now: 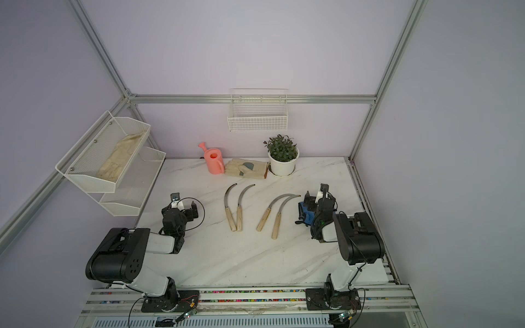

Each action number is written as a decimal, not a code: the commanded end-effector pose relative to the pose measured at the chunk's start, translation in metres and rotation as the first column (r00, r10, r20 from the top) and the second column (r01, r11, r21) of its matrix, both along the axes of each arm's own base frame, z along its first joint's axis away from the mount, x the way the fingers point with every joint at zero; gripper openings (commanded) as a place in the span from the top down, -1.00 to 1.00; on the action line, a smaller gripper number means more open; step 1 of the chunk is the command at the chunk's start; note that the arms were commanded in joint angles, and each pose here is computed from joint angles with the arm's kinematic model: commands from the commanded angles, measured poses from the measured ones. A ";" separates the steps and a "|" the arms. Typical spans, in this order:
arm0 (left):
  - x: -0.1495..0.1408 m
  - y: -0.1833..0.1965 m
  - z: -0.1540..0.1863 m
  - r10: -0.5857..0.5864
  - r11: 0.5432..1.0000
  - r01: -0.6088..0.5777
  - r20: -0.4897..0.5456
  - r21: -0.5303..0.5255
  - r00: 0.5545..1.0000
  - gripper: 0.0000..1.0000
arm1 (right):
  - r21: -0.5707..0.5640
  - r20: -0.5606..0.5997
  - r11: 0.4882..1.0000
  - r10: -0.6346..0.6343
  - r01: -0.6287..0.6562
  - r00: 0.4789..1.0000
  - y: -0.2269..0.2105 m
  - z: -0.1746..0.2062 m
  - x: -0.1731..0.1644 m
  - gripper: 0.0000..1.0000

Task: Wipe small sickles with rags
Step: Pick up the rag from the center of the board.

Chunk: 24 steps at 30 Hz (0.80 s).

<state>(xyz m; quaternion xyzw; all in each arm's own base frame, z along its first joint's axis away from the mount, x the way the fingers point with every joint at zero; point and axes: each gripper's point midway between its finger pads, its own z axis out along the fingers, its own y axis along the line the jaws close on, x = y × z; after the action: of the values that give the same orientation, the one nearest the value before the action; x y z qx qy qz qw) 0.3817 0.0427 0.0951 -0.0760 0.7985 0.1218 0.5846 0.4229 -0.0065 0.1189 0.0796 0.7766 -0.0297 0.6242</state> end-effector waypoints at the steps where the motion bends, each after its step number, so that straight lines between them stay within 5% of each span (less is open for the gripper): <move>1: -0.002 0.001 0.052 0.026 0.999 -0.031 0.148 0.031 0.989 -0.99 | 0.075 0.076 0.992 -0.111 0.106 0.991 -0.011 0.058 -0.012 -0.94; 4: -0.023 -0.001 0.092 0.032 0.999 -0.040 0.253 0.026 0.967 -1.00 | 0.245 0.123 0.969 -0.058 0.027 0.991 0.004 0.101 -0.021 -0.94; 6: -0.038 -0.004 0.120 0.052 0.993 -0.011 0.360 -0.114 0.931 -1.00 | 0.409 0.101 0.912 -0.055 0.008 0.993 0.011 0.118 -0.028 -0.94; 9: -0.056 -0.027 0.150 -0.013 0.939 0.161 0.437 -0.303 0.899 -0.99 | 0.444 0.149 0.883 0.093 -0.151 0.984 0.038 0.143 -0.038 -0.94; 12: -0.072 -0.049 0.153 -0.117 0.892 0.265 0.380 -0.367 0.917 -1.00 | 0.511 0.156 0.850 0.051 -0.125 0.986 0.032 0.148 -0.051 -0.94; 14: -0.084 -0.031 0.144 0.009 0.882 0.174 0.385 -0.438 0.923 -1.00 | 0.532 0.128 0.843 0.008 -0.076 0.992 0.025 0.149 -0.057 -0.94; 17: -0.113 0.017 0.108 0.336 0.799 -0.110 0.286 -0.592 0.898 -0.99 | 0.494 0.065 0.868 0.028 -0.057 0.997 0.026 0.144 -0.059 -0.94; 21: -0.138 0.034 0.089 0.427 0.781 -0.231 0.227 -0.581 0.875 -1.00 | 0.513 -0.007 0.857 -0.064 0.059 0.998 0.011 0.124 -0.069 -0.94; 24: -0.135 0.027 0.077 0.377 0.805 -0.188 0.240 -0.562 0.895 -0.99 | 0.538 -0.038 0.836 -0.108 0.111 0.993 0.005 0.110 -0.073 -0.94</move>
<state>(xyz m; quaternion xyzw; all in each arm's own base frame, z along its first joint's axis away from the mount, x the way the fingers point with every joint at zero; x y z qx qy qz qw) 0.2534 0.0629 0.2124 -0.3501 0.6426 -0.0561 0.6792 0.3584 0.0087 0.2501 0.2516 0.7419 0.1679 0.5984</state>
